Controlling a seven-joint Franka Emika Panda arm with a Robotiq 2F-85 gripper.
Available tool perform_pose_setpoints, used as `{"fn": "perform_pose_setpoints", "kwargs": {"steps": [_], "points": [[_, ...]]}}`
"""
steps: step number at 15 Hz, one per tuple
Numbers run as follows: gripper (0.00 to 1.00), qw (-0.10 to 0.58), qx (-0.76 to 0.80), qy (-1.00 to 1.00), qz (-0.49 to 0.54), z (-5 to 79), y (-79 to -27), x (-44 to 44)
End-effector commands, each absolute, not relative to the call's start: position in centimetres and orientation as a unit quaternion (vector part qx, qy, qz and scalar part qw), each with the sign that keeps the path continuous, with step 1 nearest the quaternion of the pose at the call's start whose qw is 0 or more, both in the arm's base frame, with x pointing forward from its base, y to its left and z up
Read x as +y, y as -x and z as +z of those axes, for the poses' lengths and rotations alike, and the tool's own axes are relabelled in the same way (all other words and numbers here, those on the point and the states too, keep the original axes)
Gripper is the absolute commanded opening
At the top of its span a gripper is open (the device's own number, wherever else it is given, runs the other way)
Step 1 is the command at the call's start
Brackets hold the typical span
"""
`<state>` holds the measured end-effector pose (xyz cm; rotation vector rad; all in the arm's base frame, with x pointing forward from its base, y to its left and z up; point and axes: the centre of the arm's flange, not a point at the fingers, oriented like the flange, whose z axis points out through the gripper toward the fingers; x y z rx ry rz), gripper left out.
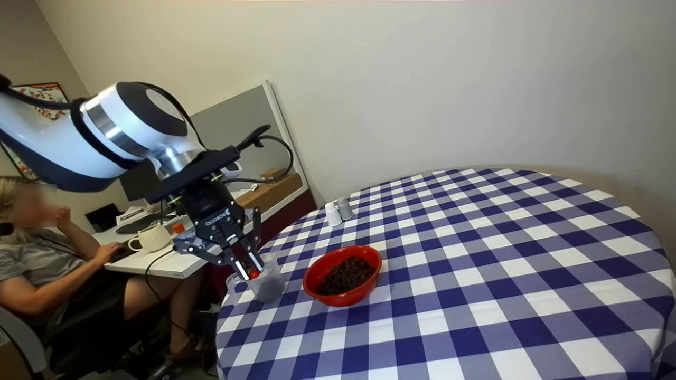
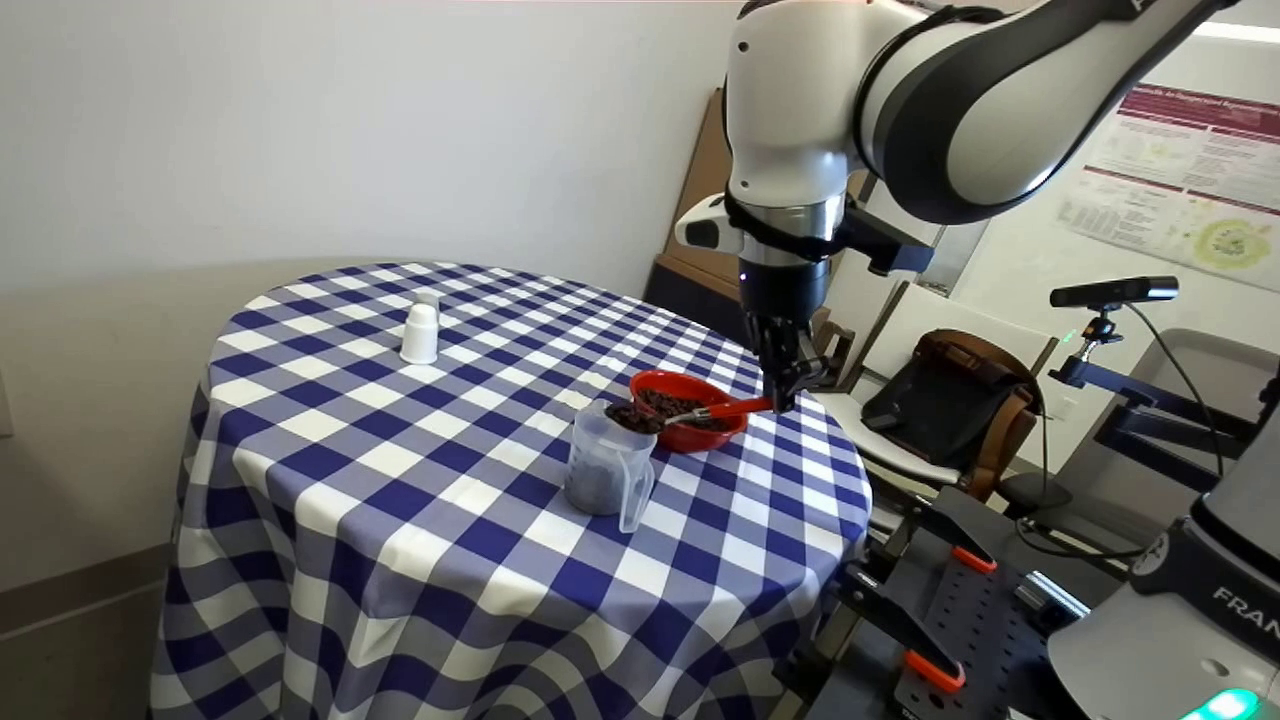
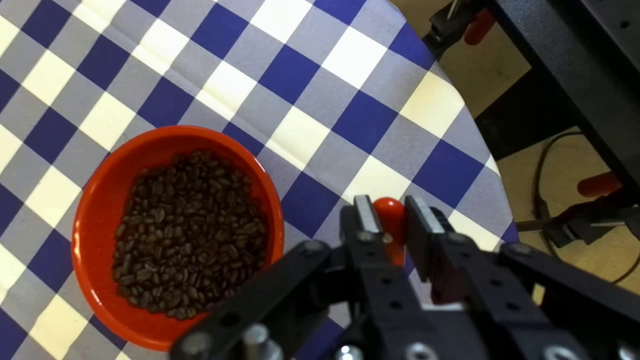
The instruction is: Put a spoonful of the things in the bowl into the jug
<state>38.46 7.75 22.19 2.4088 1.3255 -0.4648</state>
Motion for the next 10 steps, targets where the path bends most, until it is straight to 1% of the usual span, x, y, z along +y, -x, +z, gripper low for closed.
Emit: {"fn": "perform_pose_setpoints", "kwargs": {"steps": [1, 5, 10], "points": [[0.05, 0.186, 0.465, -0.850, -0.164, 21.42, -39.47, 8.61], [0.05, 0.193, 0.464, -0.849, -0.161, 21.09, -39.88, 8.55], [0.05, 0.224, 0.474, -0.839, -0.144, 21.12, -40.05, 8.64]]}}
